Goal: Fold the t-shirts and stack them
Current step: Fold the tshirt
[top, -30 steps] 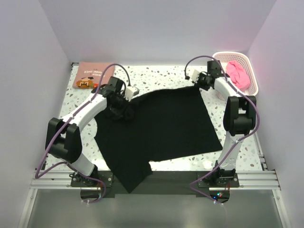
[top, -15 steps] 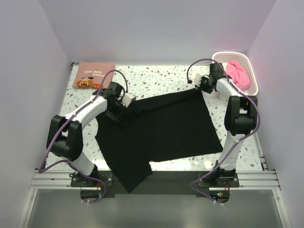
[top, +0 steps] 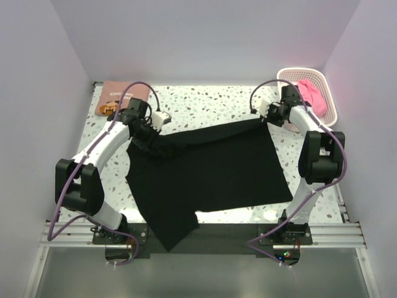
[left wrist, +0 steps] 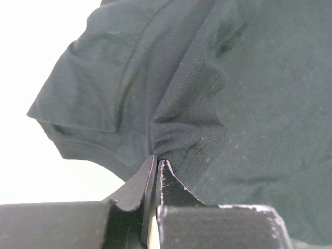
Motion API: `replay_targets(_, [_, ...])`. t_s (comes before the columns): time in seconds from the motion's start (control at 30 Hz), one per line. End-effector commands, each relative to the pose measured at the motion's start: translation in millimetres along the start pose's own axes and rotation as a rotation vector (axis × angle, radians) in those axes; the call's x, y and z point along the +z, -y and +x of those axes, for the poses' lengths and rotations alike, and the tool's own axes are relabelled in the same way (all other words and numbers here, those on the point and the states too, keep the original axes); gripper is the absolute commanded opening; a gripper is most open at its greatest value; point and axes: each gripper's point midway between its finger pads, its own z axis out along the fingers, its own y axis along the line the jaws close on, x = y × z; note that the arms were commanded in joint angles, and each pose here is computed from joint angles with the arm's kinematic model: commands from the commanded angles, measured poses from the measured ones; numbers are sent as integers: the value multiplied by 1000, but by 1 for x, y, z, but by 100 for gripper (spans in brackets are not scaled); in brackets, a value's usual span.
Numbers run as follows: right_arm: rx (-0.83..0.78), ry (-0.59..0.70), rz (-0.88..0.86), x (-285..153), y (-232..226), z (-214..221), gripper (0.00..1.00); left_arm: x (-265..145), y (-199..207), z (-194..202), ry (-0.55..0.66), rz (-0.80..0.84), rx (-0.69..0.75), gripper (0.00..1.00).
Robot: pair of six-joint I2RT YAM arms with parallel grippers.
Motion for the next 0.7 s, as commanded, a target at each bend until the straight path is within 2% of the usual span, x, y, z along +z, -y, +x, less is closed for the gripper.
replay_targets(0.0, [-46,-12,-28,-3,-14,6,0,-1,15,10,-19,77,61,0])
replay_targets(0.23, [-43,-40,-93,6,-31,13,0,24,29,31,-113,147,109,0])
replay_targets(0.4, [-40,-57,-111,7,-38,16,0,35,27,40,-149,130,72,0])
replay_targets(0.53, [-43,-73,-101,6,-33,17,0,37,27,33,-135,142,61,0])
replay_targets(0.67, [-31,-69,-95,1,-21,12,0,21,31,12,-55,250,43,0])
